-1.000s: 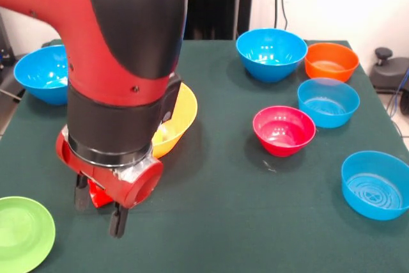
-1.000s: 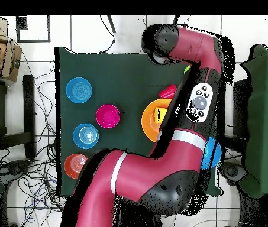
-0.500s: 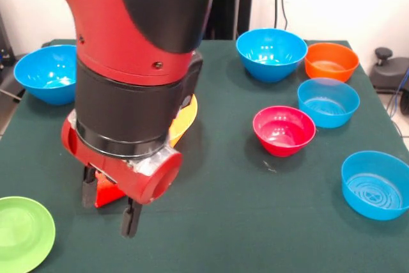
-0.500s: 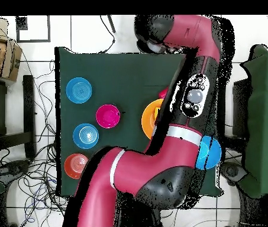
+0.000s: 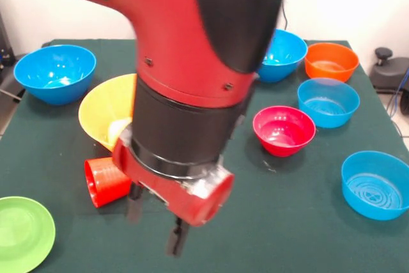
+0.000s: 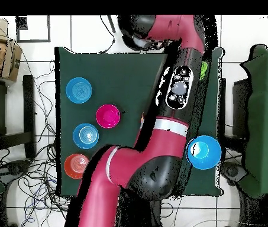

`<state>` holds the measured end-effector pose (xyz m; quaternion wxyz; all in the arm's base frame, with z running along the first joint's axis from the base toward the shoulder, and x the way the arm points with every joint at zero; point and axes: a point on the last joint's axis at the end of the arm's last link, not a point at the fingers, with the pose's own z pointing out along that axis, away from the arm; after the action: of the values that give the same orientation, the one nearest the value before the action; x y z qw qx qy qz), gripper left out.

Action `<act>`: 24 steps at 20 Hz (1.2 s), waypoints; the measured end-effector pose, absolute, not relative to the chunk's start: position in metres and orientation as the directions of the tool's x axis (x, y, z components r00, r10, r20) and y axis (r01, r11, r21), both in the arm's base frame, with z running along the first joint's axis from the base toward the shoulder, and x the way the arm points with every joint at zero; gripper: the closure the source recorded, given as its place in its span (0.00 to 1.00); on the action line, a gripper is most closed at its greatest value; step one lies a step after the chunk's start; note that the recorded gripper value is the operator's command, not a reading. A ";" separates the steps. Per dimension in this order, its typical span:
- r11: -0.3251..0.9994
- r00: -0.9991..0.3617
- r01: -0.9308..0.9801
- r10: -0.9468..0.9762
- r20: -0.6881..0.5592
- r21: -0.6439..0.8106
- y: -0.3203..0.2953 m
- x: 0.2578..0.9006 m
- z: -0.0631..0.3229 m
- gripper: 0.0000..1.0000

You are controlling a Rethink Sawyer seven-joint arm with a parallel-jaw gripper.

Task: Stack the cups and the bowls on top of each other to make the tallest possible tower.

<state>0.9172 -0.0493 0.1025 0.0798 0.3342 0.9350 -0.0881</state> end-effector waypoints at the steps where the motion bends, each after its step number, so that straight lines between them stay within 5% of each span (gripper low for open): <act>1: 0.753 -0.757 0.648 0.620 -0.205 -0.112 -0.040 0.919 0.098 0.00; 24: 0.728 -0.734 0.677 0.655 -0.180 -0.107 -0.012 0.927 0.092 0.00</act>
<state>0.9274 -0.0117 0.0923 0.0648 0.3590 0.9274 -0.0829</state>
